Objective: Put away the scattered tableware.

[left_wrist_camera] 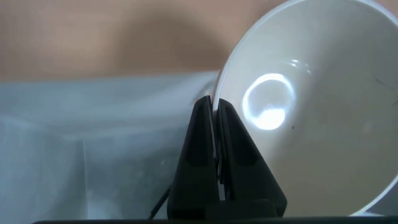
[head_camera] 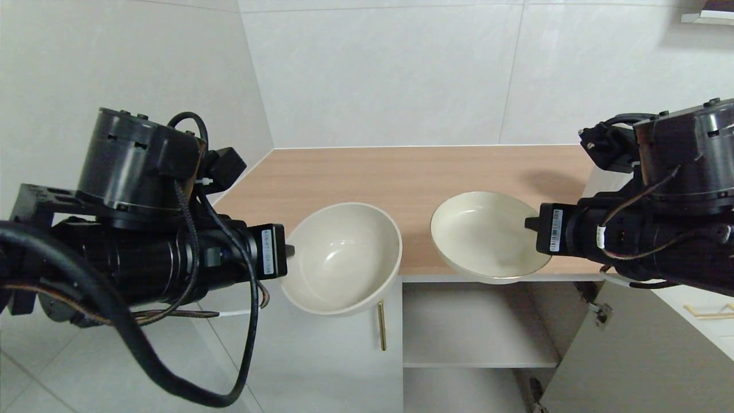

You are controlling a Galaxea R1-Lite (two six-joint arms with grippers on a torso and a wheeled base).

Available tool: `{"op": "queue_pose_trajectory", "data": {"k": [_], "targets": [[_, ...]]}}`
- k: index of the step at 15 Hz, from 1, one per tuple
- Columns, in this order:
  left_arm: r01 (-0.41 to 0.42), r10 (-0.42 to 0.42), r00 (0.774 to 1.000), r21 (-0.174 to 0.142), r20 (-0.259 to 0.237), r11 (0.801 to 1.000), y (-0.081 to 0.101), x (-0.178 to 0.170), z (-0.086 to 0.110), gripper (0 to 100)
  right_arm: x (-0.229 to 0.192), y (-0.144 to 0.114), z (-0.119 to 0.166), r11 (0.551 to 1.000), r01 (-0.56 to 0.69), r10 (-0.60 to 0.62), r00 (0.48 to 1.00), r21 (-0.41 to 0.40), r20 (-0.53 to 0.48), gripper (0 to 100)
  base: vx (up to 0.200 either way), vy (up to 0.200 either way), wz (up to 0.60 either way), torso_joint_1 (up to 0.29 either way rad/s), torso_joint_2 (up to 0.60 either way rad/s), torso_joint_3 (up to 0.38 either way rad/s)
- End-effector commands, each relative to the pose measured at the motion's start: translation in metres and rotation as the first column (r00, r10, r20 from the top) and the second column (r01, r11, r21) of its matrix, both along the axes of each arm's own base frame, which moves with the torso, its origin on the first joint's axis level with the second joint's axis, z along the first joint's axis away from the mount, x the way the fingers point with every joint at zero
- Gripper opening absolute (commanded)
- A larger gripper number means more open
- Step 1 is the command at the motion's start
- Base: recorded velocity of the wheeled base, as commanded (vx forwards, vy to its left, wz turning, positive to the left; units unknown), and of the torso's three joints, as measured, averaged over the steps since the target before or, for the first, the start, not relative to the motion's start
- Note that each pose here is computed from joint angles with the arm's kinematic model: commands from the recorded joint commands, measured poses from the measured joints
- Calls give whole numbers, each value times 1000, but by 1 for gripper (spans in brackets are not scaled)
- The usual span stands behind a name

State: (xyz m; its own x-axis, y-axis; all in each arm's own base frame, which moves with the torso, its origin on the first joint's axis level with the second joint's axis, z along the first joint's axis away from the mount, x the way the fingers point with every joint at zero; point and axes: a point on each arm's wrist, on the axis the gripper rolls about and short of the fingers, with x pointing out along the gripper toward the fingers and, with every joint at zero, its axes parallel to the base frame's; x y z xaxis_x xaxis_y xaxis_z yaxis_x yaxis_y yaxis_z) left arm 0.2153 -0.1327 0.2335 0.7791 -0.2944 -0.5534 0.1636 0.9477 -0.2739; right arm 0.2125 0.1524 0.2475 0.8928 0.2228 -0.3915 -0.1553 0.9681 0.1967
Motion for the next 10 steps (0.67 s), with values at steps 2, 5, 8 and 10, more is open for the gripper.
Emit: {"op": "queue_pose_trajectory", "data": {"k": [2,5,8,10], "targets": [[-2,2,1000,11,-17,1000,4,-6,-6,0,-10,-8,-10,1000,12,-12,1000,-24,-20,0,0,0,0,0,0,0],[-8,10,999,32,-45,999,5,-6,-16,0,-17,-13,-28,998,15,-19,997,-63,-70,0,0,0,0,0,0,0],[-30,30,999,24,-29,999,10,-5,-12,0,-19,-14,-40,996,12,-21,995,-89,-102,0,0,0,0,-11,24,24],[-28,29,999,25,-31,999,10,-6,-12,0,-19,-15,-44,995,13,-24,993,-99,-113,0,0,0,0,-122,307,200]]}}
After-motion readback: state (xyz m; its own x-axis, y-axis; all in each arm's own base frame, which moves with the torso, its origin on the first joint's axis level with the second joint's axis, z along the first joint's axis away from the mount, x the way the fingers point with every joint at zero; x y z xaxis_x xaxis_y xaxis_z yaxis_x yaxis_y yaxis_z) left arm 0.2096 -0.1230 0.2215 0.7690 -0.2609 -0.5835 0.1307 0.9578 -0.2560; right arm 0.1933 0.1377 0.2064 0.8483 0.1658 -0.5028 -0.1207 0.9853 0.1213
